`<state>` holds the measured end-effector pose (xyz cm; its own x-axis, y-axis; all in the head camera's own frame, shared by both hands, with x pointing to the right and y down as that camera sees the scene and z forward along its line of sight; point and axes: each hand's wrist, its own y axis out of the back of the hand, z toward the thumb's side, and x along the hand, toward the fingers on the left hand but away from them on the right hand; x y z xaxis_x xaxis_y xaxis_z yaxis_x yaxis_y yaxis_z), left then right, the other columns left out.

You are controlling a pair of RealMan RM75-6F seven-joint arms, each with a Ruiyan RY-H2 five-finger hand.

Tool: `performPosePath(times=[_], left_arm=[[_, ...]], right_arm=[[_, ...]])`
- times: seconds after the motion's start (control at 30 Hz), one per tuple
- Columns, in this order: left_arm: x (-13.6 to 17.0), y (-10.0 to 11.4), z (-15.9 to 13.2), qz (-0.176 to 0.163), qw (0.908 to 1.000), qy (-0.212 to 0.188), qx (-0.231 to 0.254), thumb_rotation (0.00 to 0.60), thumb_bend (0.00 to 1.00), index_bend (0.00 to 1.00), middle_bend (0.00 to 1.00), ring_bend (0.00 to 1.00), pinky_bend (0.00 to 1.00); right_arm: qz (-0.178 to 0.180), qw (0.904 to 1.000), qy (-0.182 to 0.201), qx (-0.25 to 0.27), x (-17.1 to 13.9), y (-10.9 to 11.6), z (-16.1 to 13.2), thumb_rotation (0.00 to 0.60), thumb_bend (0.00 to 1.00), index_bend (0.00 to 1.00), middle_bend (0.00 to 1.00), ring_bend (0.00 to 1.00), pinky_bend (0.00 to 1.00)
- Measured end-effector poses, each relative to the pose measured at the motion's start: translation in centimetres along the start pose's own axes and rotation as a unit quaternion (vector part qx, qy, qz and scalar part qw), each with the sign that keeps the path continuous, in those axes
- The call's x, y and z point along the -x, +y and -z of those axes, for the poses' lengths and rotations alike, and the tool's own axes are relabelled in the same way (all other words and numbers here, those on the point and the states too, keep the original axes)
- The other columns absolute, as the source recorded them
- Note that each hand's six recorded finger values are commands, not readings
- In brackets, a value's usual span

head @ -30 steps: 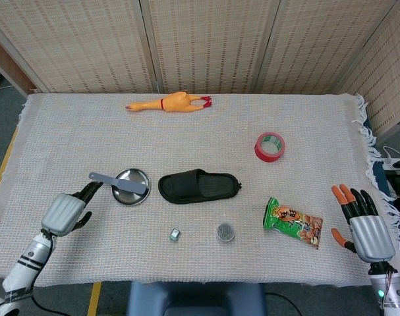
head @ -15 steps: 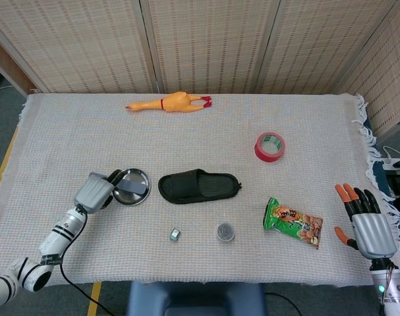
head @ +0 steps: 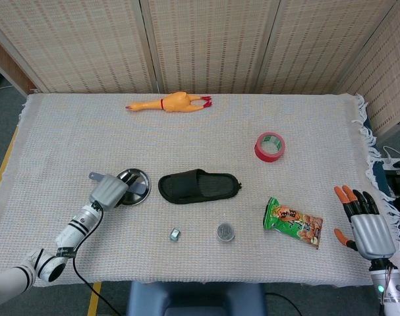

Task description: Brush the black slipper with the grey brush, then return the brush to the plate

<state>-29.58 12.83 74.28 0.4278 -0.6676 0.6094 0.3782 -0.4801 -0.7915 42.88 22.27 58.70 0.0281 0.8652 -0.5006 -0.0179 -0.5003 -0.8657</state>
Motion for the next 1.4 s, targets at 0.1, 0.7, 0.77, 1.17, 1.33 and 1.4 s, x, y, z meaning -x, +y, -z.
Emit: performPosePath(times=[0.1, 0.7, 0.77, 1.17, 1.33, 1.4], left_arm=[[-0.3, -0.3, 0.0, 0.005, 1.0000, -0.001, -0.008, 0.600, 0.41, 0.16, 0.21, 0.57, 0.86], [-0.9, -0.5, 0.3, -0.016, 0.9994, 0.005, -0.029, 0.600, 0.41, 0.34, 0.38, 0.59, 0.89], [-0.9, -0.5, 0.3, -0.020, 0.9993, 0.006, -0.030, 0.600, 0.41, 0.35, 0.41, 0.59, 0.89], [0.0, 0.3, 0.6, -0.048, 0.9987, 0.005, -0.013, 0.600, 0.41, 0.54, 0.63, 0.60, 0.90], [0.7, 1.5, 0.5, -0.058, 0.9982, 0.000, 0.012, 0.600, 0.42, 0.56, 0.66, 0.61, 0.90], [1.0, 2.3, 0.3, -0.062, 0.9978, 0.000, 0.021, 0.600, 0.42, 0.56, 0.66, 0.61, 0.90]], right_arm=[[-0.002, 1.0000, 0.000, -0.001, 0.0, 0.0, 0.0, 0.600, 0.19, 0.00, 0.00, 0.00, 0.00], [-0.011, 0.9999, 0.004, 0.002, -0.1, -0.1, -0.1, 0.600, 0.19, 0.00, 0.00, 0.00, 0.00], [-0.011, 0.9999, 0.005, 0.002, -0.1, -0.1, -0.1, 0.600, 0.19, 0.00, 0.00, 0.00, 0.00], [-0.015, 0.9998, 0.007, -0.010, 0.5, -0.6, 0.0, 0.600, 0.19, 0.00, 0.00, 0.00, 0.00], [-0.011, 0.9982, 0.049, -0.035, 2.8, -0.6, -1.4, 0.600, 0.32, 0.02, 0.00, 0.00, 0.00], [-0.015, 0.9961, 0.072, -0.049, 4.4, -0.6, -2.2, 0.600, 0.37, 0.05, 0.00, 0.00, 0.00]])
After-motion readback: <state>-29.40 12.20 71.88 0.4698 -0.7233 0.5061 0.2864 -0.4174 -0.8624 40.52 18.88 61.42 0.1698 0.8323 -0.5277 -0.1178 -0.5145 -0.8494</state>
